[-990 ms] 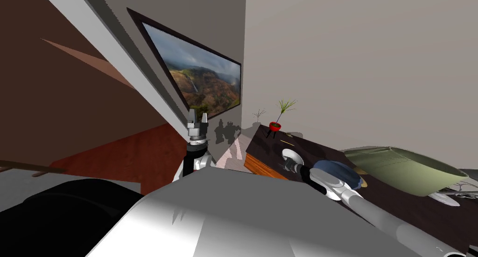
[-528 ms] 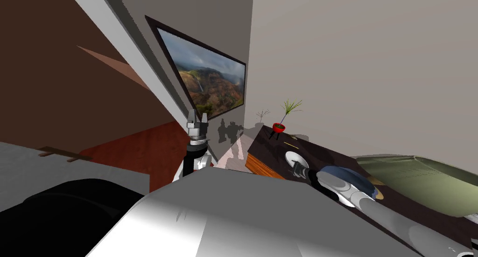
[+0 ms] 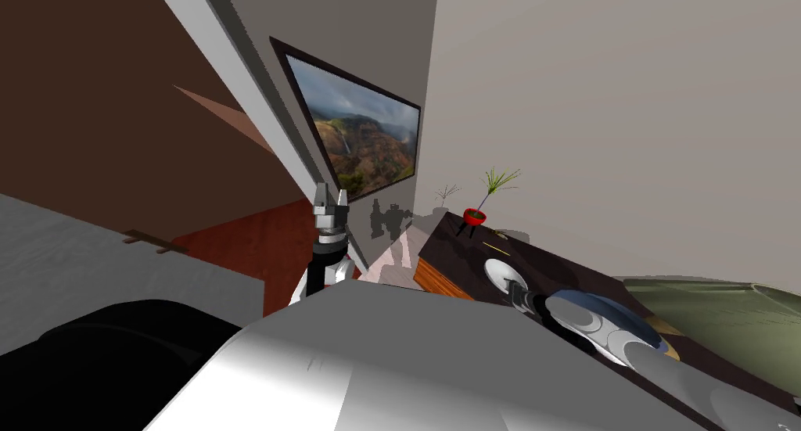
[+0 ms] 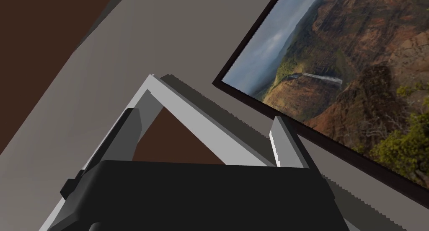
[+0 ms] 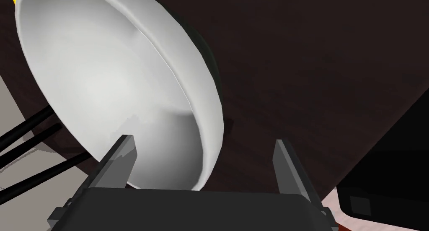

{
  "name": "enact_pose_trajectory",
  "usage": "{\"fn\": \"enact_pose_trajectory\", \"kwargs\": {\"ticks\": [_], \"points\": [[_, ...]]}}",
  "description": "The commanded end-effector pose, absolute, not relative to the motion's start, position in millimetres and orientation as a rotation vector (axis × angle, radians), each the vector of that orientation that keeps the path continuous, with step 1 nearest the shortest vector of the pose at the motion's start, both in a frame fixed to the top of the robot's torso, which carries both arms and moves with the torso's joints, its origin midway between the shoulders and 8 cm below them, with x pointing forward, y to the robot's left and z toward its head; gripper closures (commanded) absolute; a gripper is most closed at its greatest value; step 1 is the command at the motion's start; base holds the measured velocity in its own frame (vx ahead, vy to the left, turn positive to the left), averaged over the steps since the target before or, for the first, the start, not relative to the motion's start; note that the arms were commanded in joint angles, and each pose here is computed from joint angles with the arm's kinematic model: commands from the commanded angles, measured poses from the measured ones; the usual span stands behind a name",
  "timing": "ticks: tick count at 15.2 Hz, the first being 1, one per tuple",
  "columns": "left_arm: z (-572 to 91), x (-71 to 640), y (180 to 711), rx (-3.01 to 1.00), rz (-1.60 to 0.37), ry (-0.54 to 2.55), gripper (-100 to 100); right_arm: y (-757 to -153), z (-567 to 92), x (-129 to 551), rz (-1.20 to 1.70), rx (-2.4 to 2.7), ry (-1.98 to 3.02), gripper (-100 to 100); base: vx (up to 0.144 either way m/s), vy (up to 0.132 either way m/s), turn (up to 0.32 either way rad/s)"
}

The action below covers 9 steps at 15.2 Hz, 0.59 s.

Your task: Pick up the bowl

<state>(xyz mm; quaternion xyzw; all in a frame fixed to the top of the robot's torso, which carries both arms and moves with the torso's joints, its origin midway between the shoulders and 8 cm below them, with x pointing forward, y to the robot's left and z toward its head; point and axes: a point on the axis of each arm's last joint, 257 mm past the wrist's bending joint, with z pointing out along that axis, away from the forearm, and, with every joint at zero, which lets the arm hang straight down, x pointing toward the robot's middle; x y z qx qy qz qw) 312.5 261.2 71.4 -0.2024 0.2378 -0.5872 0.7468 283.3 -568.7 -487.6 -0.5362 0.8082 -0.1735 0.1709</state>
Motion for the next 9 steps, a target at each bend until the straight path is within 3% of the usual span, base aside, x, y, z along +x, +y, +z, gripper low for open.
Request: {"fn": "enact_pose_trajectory", "kwargs": {"ticks": [1,5,9], "points": [[71,313,261,-0.443,-1.285,0.52,0,-587,-488,272,-0.532,-1.591,2.303,-100,-0.001,0.005,0.072],[71,313,261,-0.443,-1.285,0.52,0,-596,-490,264,-0.549,-1.633,2.304,-100,-0.001,0.006,0.057],[71,313,261,-0.443,-1.285,0.52,0,-594,-511,250,-0.565,-1.58,2.351,-100,-0.013,-0.06,0.194]]}}
